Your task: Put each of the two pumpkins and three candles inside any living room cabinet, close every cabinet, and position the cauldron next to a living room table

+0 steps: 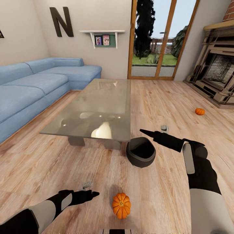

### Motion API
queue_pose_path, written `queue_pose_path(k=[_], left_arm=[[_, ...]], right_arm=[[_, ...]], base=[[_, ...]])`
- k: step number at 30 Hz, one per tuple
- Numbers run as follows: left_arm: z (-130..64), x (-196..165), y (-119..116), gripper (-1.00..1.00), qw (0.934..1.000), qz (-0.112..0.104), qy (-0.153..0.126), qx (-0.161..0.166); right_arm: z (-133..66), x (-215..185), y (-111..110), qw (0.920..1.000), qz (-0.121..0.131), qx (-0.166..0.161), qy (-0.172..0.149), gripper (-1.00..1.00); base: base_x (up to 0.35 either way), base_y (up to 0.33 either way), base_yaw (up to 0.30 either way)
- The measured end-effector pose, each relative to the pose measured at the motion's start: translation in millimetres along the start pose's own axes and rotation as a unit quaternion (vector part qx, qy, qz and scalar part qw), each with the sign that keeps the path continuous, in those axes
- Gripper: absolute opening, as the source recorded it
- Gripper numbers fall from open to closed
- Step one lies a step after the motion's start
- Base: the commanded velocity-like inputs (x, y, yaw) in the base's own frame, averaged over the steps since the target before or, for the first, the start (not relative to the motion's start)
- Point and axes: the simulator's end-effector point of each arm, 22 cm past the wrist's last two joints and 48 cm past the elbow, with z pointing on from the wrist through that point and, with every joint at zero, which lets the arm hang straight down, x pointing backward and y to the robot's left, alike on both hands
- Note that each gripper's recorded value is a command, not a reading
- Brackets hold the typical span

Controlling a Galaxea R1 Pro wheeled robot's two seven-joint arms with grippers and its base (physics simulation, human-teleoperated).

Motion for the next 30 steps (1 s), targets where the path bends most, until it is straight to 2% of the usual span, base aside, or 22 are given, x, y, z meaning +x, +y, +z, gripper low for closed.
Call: queue_pose_path(k=[18, 21, 25, 28, 30], left_arm=[[21.8, 28, 10, 1.0, 0.9993, -0.017, 0.032, 0.011], [25.3, 31, 12, 1.0, 0.999, -0.02, 0.037, 0.012], [35.4, 34, -5, 1.0, 0.9983, -0.02, 0.045, 0.03], [42.7, 31, -25, 1.0, 0.997, -0.019, 0.055, 0.051], [45.3, 27, -31, 1.0, 0.9966, -0.017, 0.056, 0.057]], right_arm=[[10.6, 24, -33, 0.9996, 0.019, 0.012, 0.015, 1.0], [17.3, 34, -36, 0.9994, 0.02, 0.011, 0.027, 1.0], [26.8, 49, -37, 0.9987, 0.02, 0.007, 0.046, 1.0], [29.8, 56, -42, 0.9983, 0.024, 0.007, 0.052, 1.0], [31.1, 60, -45, 0.9981, 0.027, 0.008, 0.054, 1.0]], base=[[0.0, 0.0, 0.0], [0.0, 0.0, 0.0], [0.0, 0.0, 0.0], [0.0, 0.0, 0.0], [0.0, 0.0, 0.0]])
